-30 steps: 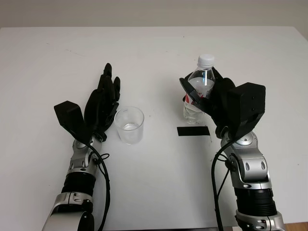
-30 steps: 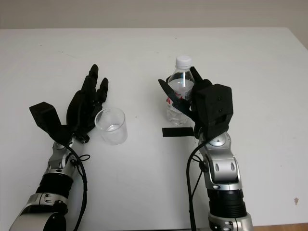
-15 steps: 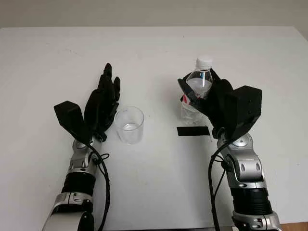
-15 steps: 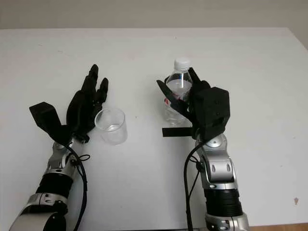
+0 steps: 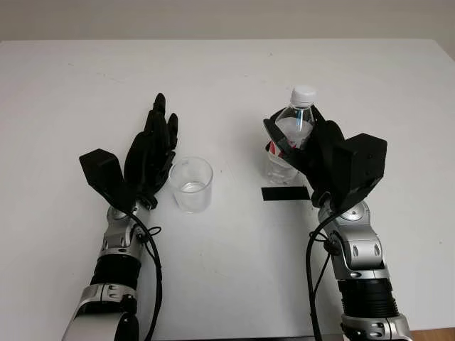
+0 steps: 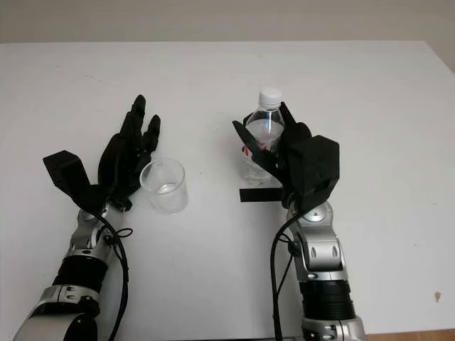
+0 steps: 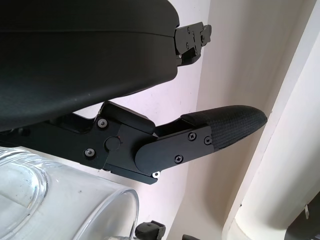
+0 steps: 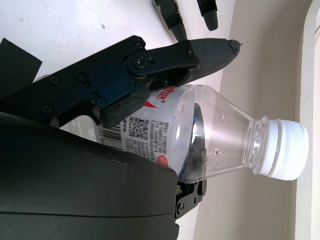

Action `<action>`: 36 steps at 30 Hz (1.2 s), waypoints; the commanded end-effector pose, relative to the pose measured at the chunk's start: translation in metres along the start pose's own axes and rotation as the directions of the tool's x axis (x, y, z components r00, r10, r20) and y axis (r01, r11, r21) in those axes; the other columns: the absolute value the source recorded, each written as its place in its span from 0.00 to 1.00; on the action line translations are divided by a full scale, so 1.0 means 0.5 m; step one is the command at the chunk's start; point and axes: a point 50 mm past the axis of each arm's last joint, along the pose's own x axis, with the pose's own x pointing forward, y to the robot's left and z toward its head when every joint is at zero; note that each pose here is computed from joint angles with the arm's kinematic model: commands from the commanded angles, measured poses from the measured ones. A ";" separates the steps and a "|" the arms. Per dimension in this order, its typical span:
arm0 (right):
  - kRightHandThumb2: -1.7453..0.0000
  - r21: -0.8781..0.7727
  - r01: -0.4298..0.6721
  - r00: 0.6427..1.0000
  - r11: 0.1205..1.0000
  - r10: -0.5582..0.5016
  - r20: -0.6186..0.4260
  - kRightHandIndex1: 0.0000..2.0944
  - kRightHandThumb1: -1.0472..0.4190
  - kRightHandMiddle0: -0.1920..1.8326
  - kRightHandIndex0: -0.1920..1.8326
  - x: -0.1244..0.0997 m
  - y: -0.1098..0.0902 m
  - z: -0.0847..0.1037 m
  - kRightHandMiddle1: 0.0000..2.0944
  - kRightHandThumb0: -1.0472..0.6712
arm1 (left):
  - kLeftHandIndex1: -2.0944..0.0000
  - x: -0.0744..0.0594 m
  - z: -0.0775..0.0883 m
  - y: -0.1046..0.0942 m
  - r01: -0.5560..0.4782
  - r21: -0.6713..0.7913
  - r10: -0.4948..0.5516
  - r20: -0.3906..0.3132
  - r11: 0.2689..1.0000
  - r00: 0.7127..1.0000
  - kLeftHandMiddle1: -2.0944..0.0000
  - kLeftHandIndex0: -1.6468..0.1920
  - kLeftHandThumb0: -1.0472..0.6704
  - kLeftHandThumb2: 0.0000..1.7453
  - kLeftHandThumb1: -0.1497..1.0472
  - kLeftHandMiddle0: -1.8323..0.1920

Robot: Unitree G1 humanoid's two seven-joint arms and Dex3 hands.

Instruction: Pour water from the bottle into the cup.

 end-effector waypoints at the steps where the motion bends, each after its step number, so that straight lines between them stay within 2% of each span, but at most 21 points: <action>1: 0.80 -0.008 0.002 1.000 1.000 -0.001 0.013 1.00 0.00 0.67 0.81 -0.006 -0.001 0.008 1.00 0.36 | 0.98 -0.026 -0.034 0.016 -0.031 -0.016 0.030 -0.069 0.999 0.997 0.97 0.99 0.11 0.41 1.00 0.97; 10: 0.81 -0.002 0.001 1.000 1.000 -0.001 -0.006 1.00 0.00 0.58 0.78 -0.031 -0.007 0.021 1.00 0.36 | 0.98 -0.024 -0.034 0.014 -0.032 -0.022 0.030 -0.073 0.999 0.997 0.97 0.99 0.11 0.41 1.00 0.97; 22: 0.81 -0.005 0.008 0.999 1.000 -0.008 -0.041 1.00 0.00 0.54 0.77 -0.037 -0.005 0.020 1.00 0.35 | 0.98 -0.026 -0.032 0.017 -0.029 -0.015 0.028 -0.073 0.999 0.997 0.97 0.99 0.11 0.41 1.00 0.97; 31: 0.80 -0.020 0.036 0.995 0.999 -0.038 -0.093 1.00 0.00 0.62 0.80 -0.035 0.000 0.005 1.00 0.36 | 0.98 -0.026 -0.031 0.017 -0.027 -0.008 0.027 -0.075 1.000 0.997 0.97 0.99 0.11 0.41 1.00 0.97; 36: 0.79 -0.049 0.015 0.997 0.999 -0.019 -0.078 1.00 0.00 0.66 0.82 -0.036 0.001 -0.006 1.00 0.36 | 0.98 -0.025 -0.030 0.017 -0.029 -0.008 0.029 -0.074 1.000 0.997 0.97 0.99 0.11 0.41 1.00 0.97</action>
